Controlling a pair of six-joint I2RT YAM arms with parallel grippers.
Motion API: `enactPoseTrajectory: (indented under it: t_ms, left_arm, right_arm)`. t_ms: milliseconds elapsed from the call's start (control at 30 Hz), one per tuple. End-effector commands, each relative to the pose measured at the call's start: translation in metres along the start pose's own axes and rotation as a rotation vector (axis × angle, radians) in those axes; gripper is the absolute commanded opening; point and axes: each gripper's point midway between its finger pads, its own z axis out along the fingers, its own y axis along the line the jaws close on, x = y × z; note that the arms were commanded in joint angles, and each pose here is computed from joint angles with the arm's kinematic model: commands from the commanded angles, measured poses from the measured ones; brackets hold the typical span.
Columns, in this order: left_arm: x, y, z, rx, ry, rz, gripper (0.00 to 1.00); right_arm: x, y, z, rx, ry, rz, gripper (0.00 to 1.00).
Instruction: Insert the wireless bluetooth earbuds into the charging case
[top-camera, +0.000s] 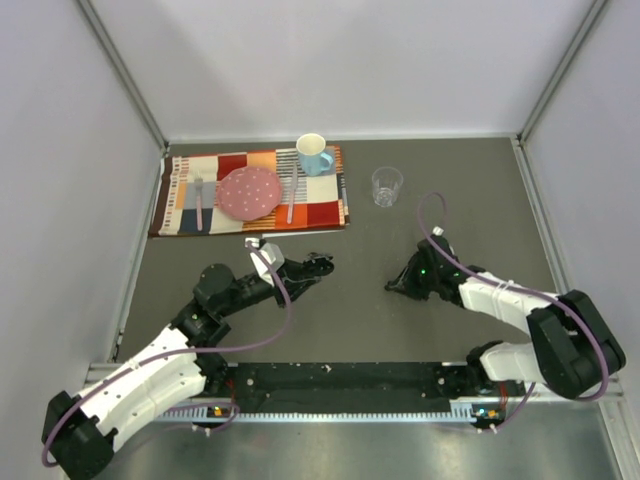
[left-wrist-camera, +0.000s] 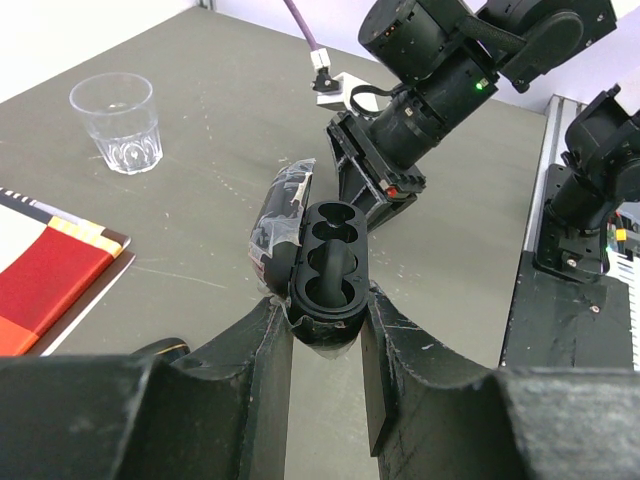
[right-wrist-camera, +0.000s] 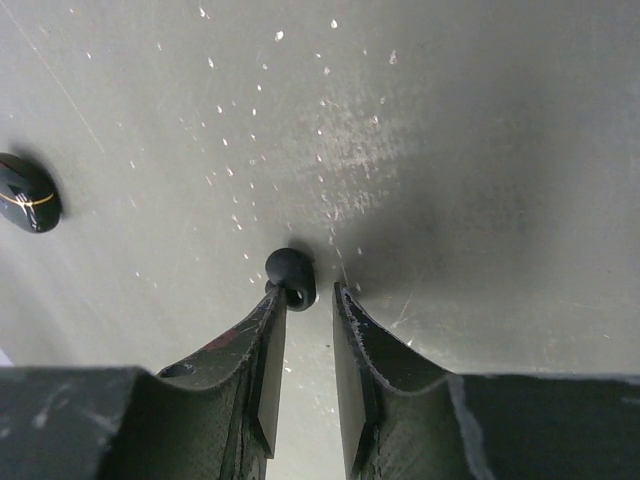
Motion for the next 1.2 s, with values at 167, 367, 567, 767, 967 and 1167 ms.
enactPoseTrajectory:
  t_ms: [167,367,567,767,967,1167]
  left_arm:
    - [-0.018,0.000,0.002,0.003,-0.049,0.029,0.00]
    - [-0.018,0.000,0.002,0.003,-0.050,0.030,0.00]
    - [-0.018,0.000,0.002,0.002,-0.051,0.029,0.00]
    - [-0.018,0.001,0.004,0.003,-0.050,0.028,0.00]
    - [-0.026,0.000,0.005,0.006,-0.064,0.025,0.00]
    - [-0.027,-0.009,0.004,0.056,-0.083,0.044,0.00]
  right_arm:
    - [-0.001,-0.001,0.009,-0.006,0.004,0.014,0.23]
    - [-0.004,0.003,0.008,-0.015,-0.004,0.004,0.13]
    - [-0.009,0.011,0.002,-0.045,-0.023,-0.036,0.00]
    - [-0.028,0.045,-0.029,-0.174,-0.095,-0.173,0.00]
    - [-0.042,0.094,-0.075,-0.346,-0.137,-0.409,0.00]
    - [-0.048,0.132,-0.130,-0.497,-0.188,-0.666,0.00]
